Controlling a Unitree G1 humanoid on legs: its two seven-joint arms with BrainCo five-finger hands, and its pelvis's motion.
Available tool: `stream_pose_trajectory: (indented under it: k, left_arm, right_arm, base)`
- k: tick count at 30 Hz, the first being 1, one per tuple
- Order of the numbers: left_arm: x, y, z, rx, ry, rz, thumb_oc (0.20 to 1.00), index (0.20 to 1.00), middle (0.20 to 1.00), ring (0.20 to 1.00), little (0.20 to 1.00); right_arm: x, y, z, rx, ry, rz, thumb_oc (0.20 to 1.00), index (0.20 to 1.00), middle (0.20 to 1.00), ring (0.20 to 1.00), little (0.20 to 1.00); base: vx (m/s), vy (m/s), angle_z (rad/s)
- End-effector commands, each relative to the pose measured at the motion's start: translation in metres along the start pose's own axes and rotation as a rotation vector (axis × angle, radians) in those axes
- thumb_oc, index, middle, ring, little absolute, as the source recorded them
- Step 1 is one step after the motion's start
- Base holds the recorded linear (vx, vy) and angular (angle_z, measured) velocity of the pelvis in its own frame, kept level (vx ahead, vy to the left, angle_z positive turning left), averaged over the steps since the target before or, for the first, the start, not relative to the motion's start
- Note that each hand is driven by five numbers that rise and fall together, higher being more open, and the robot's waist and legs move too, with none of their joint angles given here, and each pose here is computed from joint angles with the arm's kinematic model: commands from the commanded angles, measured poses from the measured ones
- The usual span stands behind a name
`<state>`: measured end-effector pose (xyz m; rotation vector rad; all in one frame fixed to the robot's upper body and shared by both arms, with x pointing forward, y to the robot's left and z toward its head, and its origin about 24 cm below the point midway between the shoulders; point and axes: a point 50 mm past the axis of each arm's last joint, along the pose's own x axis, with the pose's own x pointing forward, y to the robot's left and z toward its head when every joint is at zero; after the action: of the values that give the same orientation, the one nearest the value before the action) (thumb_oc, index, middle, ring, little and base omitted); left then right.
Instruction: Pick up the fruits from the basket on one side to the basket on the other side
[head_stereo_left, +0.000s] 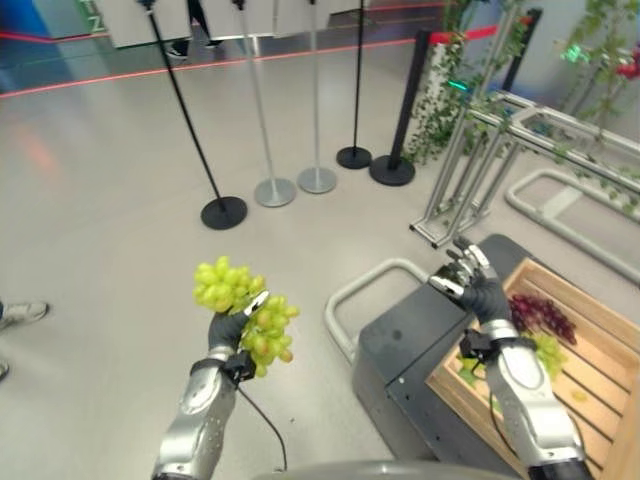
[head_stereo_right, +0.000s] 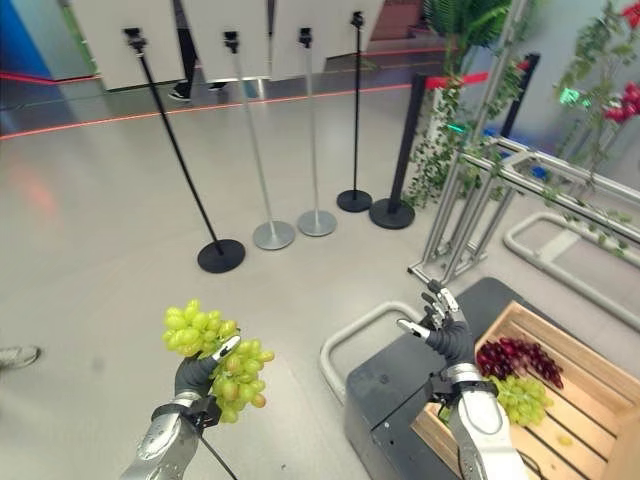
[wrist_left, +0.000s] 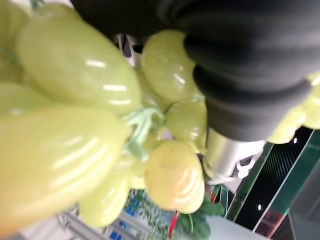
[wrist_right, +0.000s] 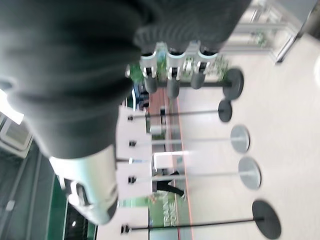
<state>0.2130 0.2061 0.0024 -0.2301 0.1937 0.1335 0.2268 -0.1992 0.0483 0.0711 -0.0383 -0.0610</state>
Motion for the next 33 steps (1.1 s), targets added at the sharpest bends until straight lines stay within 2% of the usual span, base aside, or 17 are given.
stream_pose_trajectory:
  k: [1,9,18,22,33]
  left_arm:
    - [0.004,-0.001,0.047,0.078,-0.230,-0.003,0.200,0.200,0.200,0.200,0.200]
    - [-0.002,0.007,0.045,0.102,-0.223,0.039,0.200,0.200,0.200,0.200,0.200]
    - [-0.002,0.008,0.040,0.131,-0.201,0.029,0.200,0.200,0.200,0.200,0.200]
    - [-0.004,0.003,0.033,0.158,-0.174,-0.032,0.200,0.200,0.200,0.200,0.200]
    - [-0.016,0.013,0.025,0.084,-0.153,0.015,0.200,0.200,0.200,0.200,0.200]
  right_arm:
    - [0.013,-0.004,0.023,-0.010,-0.124,-0.009,1.000,1.000,1.000,1.000,1.000]
    - [0.013,0.008,0.016,0.008,-0.093,0.027,1.000,1.000,1.000,1.000,1.000]
    - [0.000,-0.007,0.007,0.011,-0.053,-0.048,1.000,1.000,1.000,1.000,1.000]
    - [-0.009,-0.016,0.002,0.017,-0.024,-0.056,1.000,1.000,1.000,1.000,1.000]
    - [-0.011,-0.011,-0.006,-0.001,0.022,0.010,1.000,1.000,1.000,1.000,1.000]
  base:
    - [-0.10,0.321,0.44]
    - [-0.01,0.169,0.13]
    - [-0.04,0.110,0.07]
    - [0.01,0.119,0.63]
    - [-0.03,-0.042,0.34]
